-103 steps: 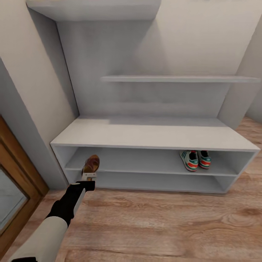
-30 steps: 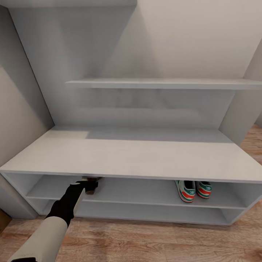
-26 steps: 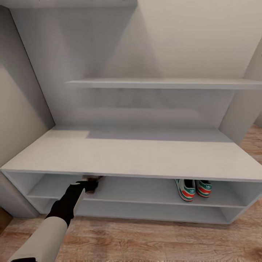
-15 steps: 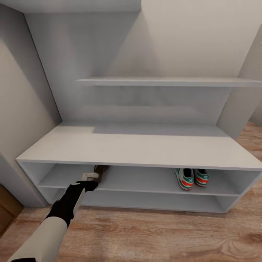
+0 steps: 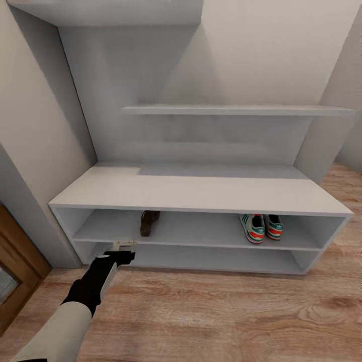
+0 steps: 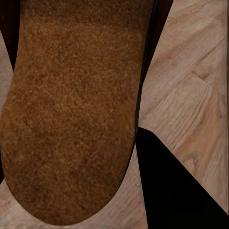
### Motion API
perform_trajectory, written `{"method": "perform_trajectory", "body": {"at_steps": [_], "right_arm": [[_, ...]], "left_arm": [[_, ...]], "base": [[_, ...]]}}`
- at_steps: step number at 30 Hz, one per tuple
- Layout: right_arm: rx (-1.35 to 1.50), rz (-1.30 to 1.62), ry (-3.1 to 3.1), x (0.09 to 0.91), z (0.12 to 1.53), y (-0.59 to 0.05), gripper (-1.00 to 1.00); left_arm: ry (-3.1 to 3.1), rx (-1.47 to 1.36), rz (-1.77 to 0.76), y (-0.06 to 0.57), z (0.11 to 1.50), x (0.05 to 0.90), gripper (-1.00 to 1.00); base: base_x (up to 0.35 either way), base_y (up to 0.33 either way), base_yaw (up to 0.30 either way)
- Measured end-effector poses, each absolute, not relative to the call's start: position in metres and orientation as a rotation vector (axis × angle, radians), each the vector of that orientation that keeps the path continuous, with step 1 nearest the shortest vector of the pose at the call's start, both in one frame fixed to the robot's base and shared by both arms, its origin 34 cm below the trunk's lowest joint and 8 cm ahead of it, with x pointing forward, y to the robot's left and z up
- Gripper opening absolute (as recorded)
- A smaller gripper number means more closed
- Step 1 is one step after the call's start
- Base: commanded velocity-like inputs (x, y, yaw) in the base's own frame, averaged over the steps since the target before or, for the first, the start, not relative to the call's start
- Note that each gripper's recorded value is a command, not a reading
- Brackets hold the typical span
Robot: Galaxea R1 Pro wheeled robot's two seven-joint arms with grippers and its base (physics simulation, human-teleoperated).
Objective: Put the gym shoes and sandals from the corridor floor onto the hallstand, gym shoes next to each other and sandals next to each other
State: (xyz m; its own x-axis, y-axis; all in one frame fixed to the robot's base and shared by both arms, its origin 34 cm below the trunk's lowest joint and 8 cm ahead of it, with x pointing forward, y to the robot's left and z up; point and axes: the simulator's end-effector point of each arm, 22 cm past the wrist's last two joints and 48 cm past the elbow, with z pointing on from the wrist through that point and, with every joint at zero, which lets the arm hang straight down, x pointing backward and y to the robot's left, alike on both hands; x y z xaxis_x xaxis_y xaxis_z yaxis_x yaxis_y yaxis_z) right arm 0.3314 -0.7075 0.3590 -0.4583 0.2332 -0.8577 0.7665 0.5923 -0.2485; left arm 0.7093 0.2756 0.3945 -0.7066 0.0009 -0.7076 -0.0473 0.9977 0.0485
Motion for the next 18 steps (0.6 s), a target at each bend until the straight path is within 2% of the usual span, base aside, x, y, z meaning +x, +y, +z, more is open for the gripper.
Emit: {"method": "perform_trajectory", "body": {"at_steps": [5,7,11,15,18], "right_arm": [[0.795,-0.81,1.988,0.331,0.359,-0.707,-1.0],[0.794,-0.809,1.99,0.332,0.358,-0.707,-1.0],[0.796,-0.807,1.992,0.331,0.357,-0.705,-1.0],[0.797,-0.805,1.993,0.331,0.356,-0.704,-1.0],[0.795,-0.797,2.001,0.332,0.353,-0.701,-1.0]], "left_arm": [[2.309,-0.022,0.051,0.276,0.361,0.675,1.0],[2.31,0.018,0.014,0.277,0.32,0.621,1.0],[2.275,0.12,-0.117,0.271,0.299,0.576,1.0],[2.216,0.261,-0.361,0.247,0.289,0.514,1.0],[2.169,0.297,-0.641,0.24,0.288,0.428,1.0]], "base": [[-0.313,0.101,0.0],[-0.306,0.1,0.0],[-0.198,0.044,0.0],[-0.063,0.013,0.0],[-0.011,0.002,0.0]]}}
